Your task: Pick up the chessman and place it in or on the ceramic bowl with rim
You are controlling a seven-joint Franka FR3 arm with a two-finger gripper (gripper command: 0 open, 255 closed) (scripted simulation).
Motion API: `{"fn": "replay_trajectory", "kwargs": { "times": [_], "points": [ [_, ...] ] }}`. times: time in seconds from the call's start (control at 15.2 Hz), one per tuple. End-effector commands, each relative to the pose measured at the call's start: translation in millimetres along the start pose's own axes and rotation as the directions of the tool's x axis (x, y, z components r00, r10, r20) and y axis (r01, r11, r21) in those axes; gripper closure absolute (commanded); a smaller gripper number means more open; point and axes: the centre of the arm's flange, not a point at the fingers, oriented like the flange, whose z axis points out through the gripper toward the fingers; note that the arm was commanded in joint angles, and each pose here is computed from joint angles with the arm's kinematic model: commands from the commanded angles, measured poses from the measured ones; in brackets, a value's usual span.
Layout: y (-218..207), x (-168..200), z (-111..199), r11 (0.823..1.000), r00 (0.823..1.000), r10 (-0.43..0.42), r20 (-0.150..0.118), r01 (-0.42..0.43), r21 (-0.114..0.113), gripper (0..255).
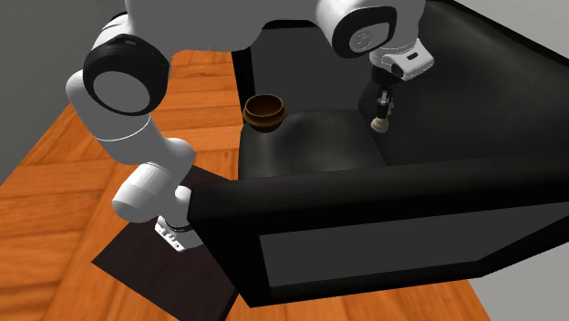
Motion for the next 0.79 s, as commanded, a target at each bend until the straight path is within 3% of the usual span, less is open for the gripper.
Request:
{"fn": "replay_trajectory", "kwargs": {
  "times": [0.0, 0.33, 0.73],
  "points": [
    [-3.2, 2.3, -10.0, 1.0, 1.0, 0.0, 0.0, 0.0, 0.0, 255],
    [-8.6, 6.6, -32.4, 1.0, 1.0, 0.0, 0.0, 0.0, 0.0, 255],
    [-16.4, -70.4, -49.0, 1.0, 1.0, 0.0, 0.0, 0.0, 0.0, 255]
  ]
}}
